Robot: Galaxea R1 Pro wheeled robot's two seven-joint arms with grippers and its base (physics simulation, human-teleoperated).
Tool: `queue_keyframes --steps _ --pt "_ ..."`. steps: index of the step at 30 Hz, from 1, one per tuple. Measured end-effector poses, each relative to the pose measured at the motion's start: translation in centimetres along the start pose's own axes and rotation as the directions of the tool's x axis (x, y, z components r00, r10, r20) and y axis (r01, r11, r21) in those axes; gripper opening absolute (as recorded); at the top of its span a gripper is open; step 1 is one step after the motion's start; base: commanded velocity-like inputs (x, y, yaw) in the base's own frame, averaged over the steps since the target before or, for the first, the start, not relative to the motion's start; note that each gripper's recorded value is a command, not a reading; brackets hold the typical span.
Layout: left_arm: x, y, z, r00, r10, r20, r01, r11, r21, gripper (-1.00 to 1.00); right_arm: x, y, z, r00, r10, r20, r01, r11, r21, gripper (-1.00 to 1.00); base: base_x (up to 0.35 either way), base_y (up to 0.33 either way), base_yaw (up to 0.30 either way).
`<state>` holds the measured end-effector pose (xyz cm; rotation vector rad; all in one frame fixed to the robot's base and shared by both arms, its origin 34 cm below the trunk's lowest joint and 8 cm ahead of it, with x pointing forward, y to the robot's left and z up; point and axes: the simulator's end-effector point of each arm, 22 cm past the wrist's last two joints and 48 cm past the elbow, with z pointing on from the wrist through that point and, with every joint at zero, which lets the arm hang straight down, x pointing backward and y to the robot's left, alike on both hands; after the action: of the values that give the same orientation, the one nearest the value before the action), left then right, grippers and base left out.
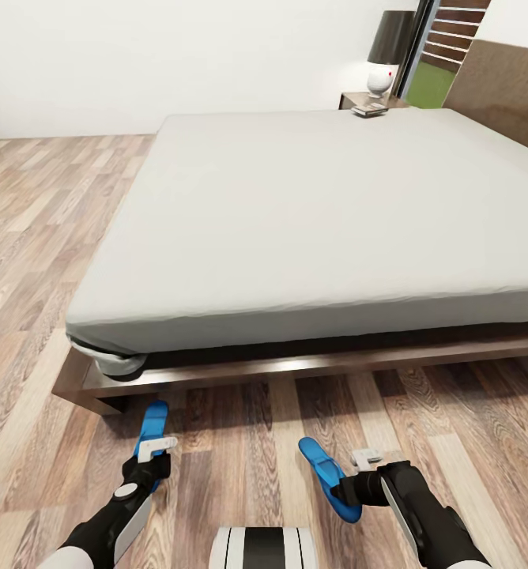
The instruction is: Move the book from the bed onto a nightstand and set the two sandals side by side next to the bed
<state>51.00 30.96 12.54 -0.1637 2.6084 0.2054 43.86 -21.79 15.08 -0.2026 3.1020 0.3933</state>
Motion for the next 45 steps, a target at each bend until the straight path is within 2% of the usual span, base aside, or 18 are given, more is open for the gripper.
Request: queue_keyframes --steps 6,16,33,38,45 --pt "-1.1 -0.4 0.0 1.000 -0.005 0.022 0.005 1.000 0.008 -1.00 -0.7 0.1 -0.4 1.000 -0.006 0.021 0.006 1.000 0.002 -1.00 0.000 0.000 0.000" --pt "-1.3 -0.4 0.0 1.000 -0.007 0.027 0.007 1.000 0.009 -1.00 0.5 0.7 -2.8 1.000 0.005 0.016 -0.006 1.000 0.015 -1.00 0.000 0.000 0.000" --pt "-1.3 -0.5 0.0 1.000 -0.006 0.028 0.006 1.000 0.010 -1.00 -0.5 0.9 -4.0 0.999 -0.005 0.053 0.004 1.000 0.020 -1.00 0.000 0.000 0.000" --pt "-1.3 -0.4 0.0 1.000 -0.007 0.028 0.007 1.000 0.010 -1.00 -0.1 1.0 -4.3 0.999 0.004 0.037 -0.004 1.000 0.022 -1.00 0.000 0.000 0.000" --pt "-1.3 -0.5 0.0 1.000 -0.006 0.028 0.006 1.000 0.010 -1.00 -0.5 1.1 -4.8 0.999 0.001 0.049 -0.002 1.000 0.021 -1.00 0.000 0.000 0.000"
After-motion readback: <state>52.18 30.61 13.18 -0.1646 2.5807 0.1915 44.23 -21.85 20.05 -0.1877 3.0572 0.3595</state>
